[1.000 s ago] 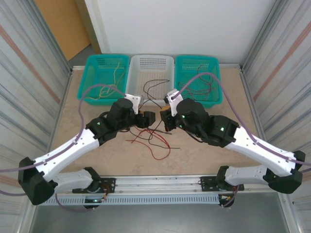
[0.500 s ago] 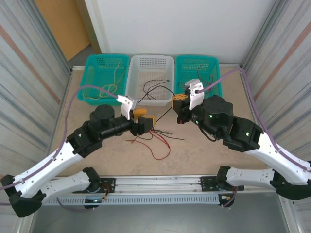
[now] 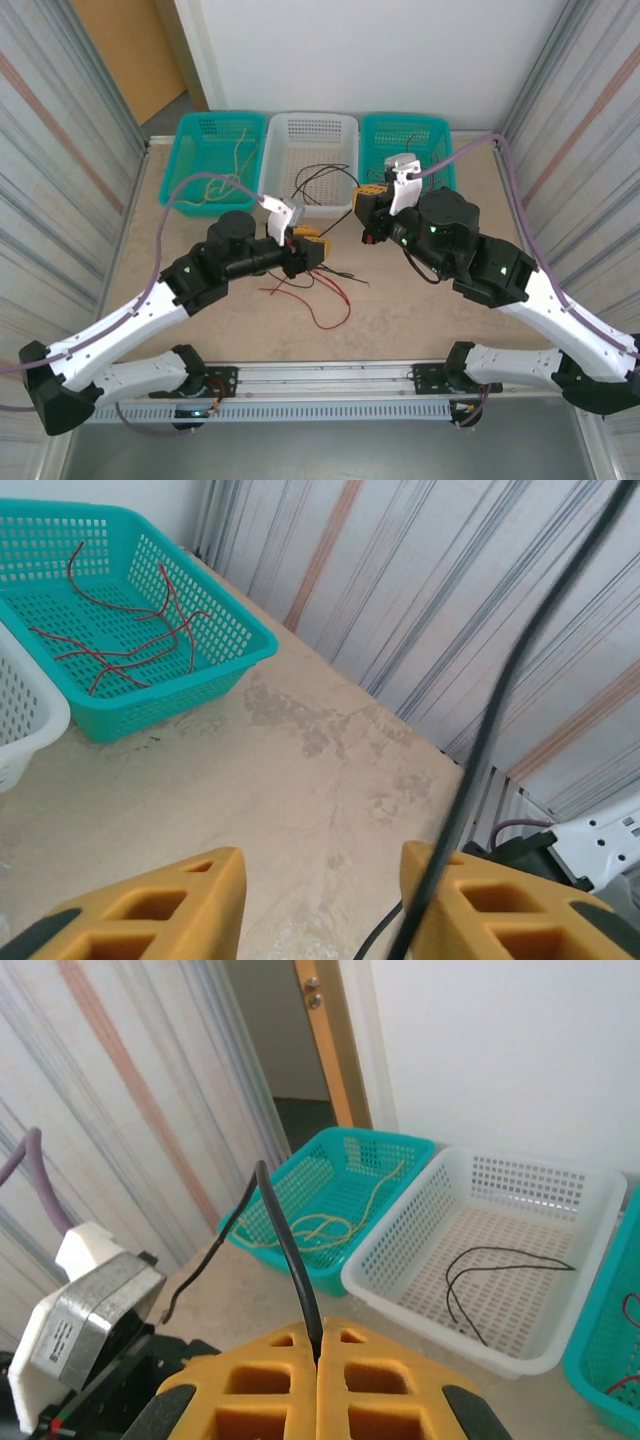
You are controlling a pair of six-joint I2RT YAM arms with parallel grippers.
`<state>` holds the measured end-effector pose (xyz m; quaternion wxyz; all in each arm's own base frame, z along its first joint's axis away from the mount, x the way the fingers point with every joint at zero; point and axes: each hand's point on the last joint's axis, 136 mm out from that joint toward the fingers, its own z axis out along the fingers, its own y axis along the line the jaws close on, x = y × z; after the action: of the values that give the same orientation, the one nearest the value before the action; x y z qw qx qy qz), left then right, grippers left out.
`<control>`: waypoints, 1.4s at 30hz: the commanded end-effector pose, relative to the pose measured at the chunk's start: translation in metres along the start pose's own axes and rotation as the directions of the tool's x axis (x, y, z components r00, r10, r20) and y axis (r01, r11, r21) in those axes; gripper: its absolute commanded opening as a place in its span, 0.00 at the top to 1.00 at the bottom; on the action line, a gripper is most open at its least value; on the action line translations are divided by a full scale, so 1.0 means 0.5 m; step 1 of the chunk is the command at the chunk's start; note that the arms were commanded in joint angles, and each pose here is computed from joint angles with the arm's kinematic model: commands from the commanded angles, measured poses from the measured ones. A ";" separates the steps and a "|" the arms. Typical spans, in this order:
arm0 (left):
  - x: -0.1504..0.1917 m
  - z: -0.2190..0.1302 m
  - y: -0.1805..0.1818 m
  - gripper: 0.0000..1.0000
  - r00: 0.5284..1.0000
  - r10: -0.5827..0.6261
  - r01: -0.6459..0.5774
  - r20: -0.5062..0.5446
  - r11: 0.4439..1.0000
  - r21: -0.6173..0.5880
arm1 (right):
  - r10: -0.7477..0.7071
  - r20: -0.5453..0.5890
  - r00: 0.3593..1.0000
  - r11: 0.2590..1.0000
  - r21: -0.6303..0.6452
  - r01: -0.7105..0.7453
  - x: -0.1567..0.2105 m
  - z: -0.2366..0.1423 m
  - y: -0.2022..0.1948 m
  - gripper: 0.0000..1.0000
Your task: Untangle the cables
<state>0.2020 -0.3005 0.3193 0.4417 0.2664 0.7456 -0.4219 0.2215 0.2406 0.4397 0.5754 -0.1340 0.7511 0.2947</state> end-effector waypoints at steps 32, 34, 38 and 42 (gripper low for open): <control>-0.004 0.048 -0.006 0.83 1.000 0.022 -0.022 -0.017 1.000 0.020 | 0.215 -0.005 0.977 0.976 0.021 -0.215 0.021 -0.015 -0.093 1.00; -0.013 0.041 -0.016 0.91 1.000 0.020 -0.020 -0.006 0.999 0.038 | 0.214 -0.007 0.977 0.976 0.034 -0.213 0.024 -0.015 -0.099 1.00; -0.028 0.028 -0.012 1.00 1.000 0.017 -0.017 0.005 1.000 0.003 | 0.219 0.000 0.976 0.974 0.065 -0.218 0.025 -0.021 -0.121 0.99; -0.051 0.018 0.023 1.00 1.000 0.015 -0.016 -0.006 0.992 -0.128 | 0.227 0.010 0.974 0.962 0.154 -0.225 0.038 -0.030 -0.164 0.70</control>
<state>0.2176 -0.3142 0.3120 0.4309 0.2654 0.7667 -0.3949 0.2485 0.1846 0.4058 0.5421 -0.0281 0.7787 0.3145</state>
